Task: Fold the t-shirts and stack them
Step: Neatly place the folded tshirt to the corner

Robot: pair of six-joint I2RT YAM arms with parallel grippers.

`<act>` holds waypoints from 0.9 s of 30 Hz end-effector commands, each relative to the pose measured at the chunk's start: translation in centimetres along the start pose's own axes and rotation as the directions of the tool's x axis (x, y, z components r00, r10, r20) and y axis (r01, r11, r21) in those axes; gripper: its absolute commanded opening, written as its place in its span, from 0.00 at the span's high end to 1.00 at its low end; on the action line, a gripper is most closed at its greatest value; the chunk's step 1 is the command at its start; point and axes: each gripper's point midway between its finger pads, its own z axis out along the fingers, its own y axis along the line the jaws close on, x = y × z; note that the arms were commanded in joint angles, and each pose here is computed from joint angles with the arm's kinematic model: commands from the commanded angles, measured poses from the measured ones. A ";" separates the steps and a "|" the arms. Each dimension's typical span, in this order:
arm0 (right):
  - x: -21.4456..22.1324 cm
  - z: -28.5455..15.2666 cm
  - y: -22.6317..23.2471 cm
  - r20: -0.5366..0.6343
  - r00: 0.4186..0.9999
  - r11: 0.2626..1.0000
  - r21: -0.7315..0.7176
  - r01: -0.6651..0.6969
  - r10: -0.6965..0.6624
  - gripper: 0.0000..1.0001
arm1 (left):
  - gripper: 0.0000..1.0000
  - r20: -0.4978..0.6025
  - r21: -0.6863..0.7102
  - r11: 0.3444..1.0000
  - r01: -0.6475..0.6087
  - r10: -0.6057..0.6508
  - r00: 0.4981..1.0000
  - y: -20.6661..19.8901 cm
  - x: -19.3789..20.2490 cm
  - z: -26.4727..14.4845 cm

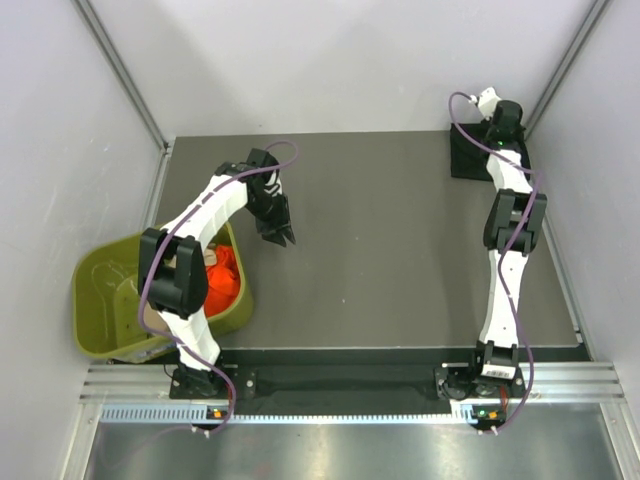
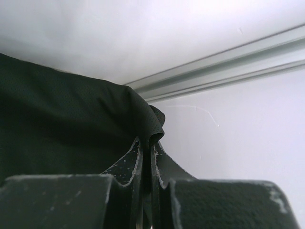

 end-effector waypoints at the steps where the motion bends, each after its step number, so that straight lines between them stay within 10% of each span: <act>1: -2.2 0.4 -2.5 0.091 0.996 0.998 0.069 -0.010 0.004 1.00 | 0.66 0.003 0.007 1.000 0.000 0.000 1.000 -0.3 -0.3 -0.8; 3: -2.4 0.4 -2.6 0.095 0.995 0.997 0.077 -0.015 0.007 0.89 | 0.66 0.002 0.006 1.000 0.002 -0.002 1.000 -0.3 -0.1 -0.8; 4: -2.4 0.4 -2.7 0.095 0.995 0.997 0.079 -0.020 0.012 0.65 | 0.66 0.000 0.006 1.000 0.005 -0.005 1.000 -0.3 -0.1 -0.8; 7: -2.3 0.1 -3.1 0.085 0.996 0.994 0.099 -0.042 0.033 0.34 | 0.66 -0.006 0.016 1.000 0.013 -0.013 1.000 -0.4 0.1 -0.7; 10: -2.3 -0.5 -4.5 0.057 0.996 0.985 0.157 -0.077 0.069 0.17 | 0.66 -0.005 0.036 0.999 0.020 -0.020 1.000 -0.7 0.2 -0.8; 21: -6.5 -10.0 -2.0 -0.011 0.963 0.959 0.100 -0.267 0.269 0.10 | 0.66 0.044 0.122 0.991 0.050 -0.056 0.997 -2.7 -0.4 -2.3; 27: -9.0 -14.3 3.0 -0.011 0.876 0.869 -0.122 -0.479 0.481 0.24 | 0.66 0.084 0.176 0.983 0.058 -0.073 0.994 -3.9 -0.7 -3.6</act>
